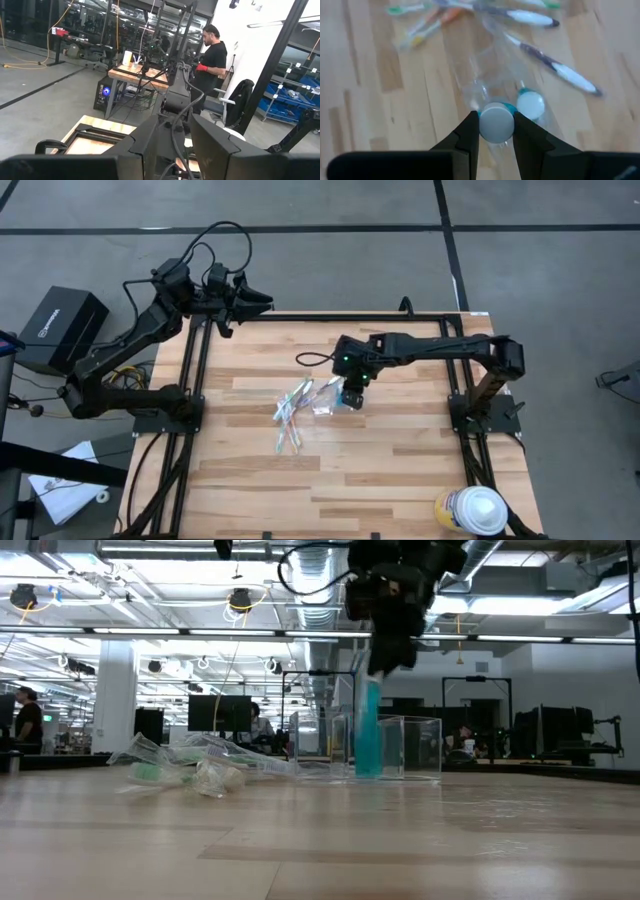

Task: Pick & Place toothbrushing station
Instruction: Put the blue mouthwash bottle into the transparent organizer

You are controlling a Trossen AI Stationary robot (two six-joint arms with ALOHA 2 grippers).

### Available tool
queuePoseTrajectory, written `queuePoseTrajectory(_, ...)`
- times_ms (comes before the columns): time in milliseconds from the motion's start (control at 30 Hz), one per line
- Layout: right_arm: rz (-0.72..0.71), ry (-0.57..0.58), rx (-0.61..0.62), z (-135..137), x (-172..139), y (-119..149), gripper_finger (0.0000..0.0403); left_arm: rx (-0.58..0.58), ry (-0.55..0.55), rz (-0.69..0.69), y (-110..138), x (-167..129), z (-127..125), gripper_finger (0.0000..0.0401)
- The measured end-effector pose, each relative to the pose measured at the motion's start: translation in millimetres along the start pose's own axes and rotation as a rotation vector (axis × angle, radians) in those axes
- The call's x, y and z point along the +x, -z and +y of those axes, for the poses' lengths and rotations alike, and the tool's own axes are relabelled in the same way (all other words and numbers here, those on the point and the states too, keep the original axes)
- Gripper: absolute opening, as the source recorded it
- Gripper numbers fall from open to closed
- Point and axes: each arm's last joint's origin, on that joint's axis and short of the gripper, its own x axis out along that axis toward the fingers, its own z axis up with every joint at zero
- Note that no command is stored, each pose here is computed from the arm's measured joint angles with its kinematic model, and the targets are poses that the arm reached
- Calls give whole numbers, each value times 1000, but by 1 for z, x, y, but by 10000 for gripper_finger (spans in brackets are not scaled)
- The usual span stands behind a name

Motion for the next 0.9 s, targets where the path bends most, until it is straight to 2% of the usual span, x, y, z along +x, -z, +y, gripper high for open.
queuePoseTrajectory(67, -35, -12, -10, 1, 1, -5, 80, 0, 0, 0, 0, 0, 0, 112)
queuePoseTrajectory(433, -33, -14, -17, -3, 3, -6, 80, 1, -1, 0, 0, 0, 0, 120)
queuePoseTrajectory(733, 48, -29, -4, -8, 33, -4, 80, 2, -1, 0, 0, 0, 0, 120)
queuePoseTrajectory(900, 58, -41, 1, -9, 39, -5, 80, 2, -1, 0, 0, 0, 0, 119)
